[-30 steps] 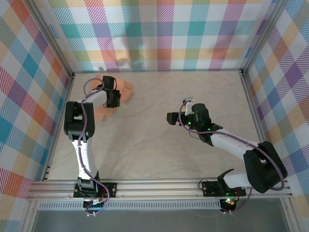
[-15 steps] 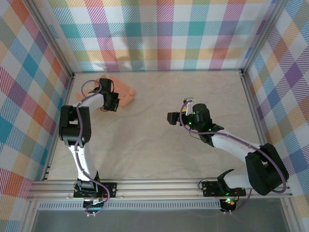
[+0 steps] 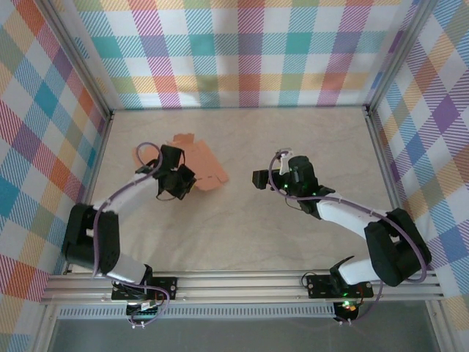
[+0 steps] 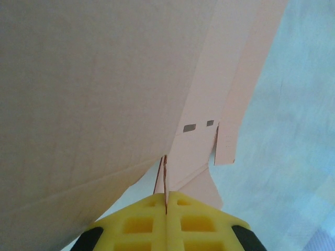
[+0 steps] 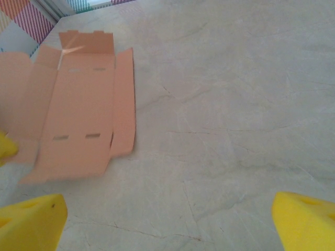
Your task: Fold the paper box
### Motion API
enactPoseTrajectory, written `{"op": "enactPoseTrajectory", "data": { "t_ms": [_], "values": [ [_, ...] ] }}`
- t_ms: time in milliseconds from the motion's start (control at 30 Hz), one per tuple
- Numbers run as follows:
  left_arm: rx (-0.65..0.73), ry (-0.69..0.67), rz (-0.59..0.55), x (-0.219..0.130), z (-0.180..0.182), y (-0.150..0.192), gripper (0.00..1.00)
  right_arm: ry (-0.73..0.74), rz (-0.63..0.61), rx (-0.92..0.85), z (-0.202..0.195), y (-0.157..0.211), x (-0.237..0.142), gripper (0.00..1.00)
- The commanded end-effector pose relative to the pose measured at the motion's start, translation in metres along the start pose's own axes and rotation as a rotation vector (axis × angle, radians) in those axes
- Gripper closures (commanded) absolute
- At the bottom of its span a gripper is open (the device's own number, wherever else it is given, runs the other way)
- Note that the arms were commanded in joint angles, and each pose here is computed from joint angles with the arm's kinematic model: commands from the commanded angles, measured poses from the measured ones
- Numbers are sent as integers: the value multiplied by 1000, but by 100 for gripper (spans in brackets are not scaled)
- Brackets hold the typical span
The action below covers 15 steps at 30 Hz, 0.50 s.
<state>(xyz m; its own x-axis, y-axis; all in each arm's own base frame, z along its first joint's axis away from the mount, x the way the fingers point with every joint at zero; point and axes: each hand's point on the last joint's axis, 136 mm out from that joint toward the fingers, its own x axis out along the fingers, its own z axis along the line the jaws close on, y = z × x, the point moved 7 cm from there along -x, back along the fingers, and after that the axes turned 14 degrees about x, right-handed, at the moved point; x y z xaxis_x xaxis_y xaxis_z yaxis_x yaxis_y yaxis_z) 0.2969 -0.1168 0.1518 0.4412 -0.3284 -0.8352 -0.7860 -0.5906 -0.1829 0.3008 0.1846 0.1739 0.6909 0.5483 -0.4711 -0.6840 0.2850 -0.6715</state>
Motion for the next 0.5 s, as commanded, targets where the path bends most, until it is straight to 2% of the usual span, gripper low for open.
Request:
{"op": "enactPoseTrajectory", "data": {
  "t_ms": [0, 167, 233, 300, 367, 433, 467],
  "values": [
    [86, -22, 67, -14, 15, 38, 98, -29, -28, 11, 7, -15, 6, 0],
    [150, -57, 152, -27, 38, 85, 97, -15, -14, 37, 2, -13, 13, 0],
    [137, -65, 161, -29, 50, 93, 89, -12, -11, 45, 1, -13, 15, 0],
    [143, -96, 135, -34, 59, 94, 48, -9, -5, 53, 0, -12, 18, 0],
    [189, -165, 99, -46, 65, 89, 21, -12, 9, 70, 0, -12, 20, 0],
    [243, -241, 64, -59, 67, 83, 4, -14, 35, 89, 1, -11, 21, 0],
    [276, -279, 44, -65, 67, 79, 0, -22, 53, 100, 3, -10, 21, 0]
  ]
}}
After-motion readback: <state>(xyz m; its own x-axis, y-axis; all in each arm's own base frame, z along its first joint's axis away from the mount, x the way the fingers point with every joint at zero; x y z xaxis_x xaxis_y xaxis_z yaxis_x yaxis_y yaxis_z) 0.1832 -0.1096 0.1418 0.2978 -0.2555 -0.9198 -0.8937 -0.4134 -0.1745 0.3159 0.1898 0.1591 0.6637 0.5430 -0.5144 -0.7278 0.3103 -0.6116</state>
